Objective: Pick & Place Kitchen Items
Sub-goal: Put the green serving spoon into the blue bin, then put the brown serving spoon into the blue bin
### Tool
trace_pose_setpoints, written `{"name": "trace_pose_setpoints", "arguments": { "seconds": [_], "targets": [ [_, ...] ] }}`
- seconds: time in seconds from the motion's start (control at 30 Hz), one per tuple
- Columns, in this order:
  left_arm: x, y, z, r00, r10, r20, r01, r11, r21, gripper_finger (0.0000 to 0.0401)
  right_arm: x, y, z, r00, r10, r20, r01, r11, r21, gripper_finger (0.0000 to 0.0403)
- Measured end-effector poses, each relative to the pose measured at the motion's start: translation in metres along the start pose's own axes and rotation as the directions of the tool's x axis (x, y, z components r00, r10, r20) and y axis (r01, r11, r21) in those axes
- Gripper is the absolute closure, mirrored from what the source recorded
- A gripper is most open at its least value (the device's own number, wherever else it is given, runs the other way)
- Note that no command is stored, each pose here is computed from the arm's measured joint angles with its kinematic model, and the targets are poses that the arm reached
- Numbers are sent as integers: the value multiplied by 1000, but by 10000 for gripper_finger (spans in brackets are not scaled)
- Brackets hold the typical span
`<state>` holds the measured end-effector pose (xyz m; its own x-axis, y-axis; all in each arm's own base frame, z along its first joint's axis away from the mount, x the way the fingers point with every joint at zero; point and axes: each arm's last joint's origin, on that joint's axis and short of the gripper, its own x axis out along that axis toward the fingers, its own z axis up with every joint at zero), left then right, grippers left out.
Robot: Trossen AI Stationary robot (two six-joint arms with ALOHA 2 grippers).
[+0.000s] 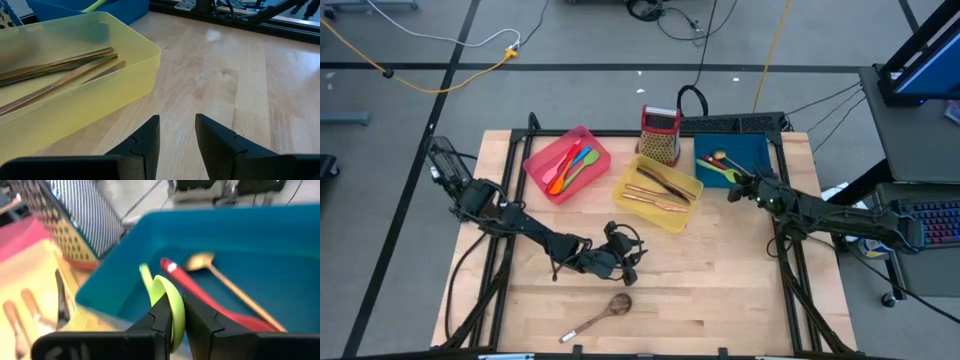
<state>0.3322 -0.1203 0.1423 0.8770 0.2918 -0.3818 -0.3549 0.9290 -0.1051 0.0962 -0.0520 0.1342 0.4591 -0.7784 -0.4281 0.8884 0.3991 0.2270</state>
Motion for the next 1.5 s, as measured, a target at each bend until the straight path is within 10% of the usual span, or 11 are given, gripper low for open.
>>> {"name": "trace_pose_setpoints", "arguments": {
  "seconds": [0.73, 1.27, 1.5],
  "targets": [
    [0, 0, 0, 1000, -5, -3, 5, 1000, 6, 274, 12, -7, 3, 997, -78, -13, 78, 997, -20, 268],
    [-11, -20, -10, 916, -365, -166, 360, 931, -57, 274, 11, -10, 8, 968, -224, 112, 238, 960, -144, 213],
    [-25, -35, -17, 886, -423, -188, 417, 906, -71, 274, 12, -7, 6, 994, -99, 37, 104, 979, -176, 213]
  ]
}}
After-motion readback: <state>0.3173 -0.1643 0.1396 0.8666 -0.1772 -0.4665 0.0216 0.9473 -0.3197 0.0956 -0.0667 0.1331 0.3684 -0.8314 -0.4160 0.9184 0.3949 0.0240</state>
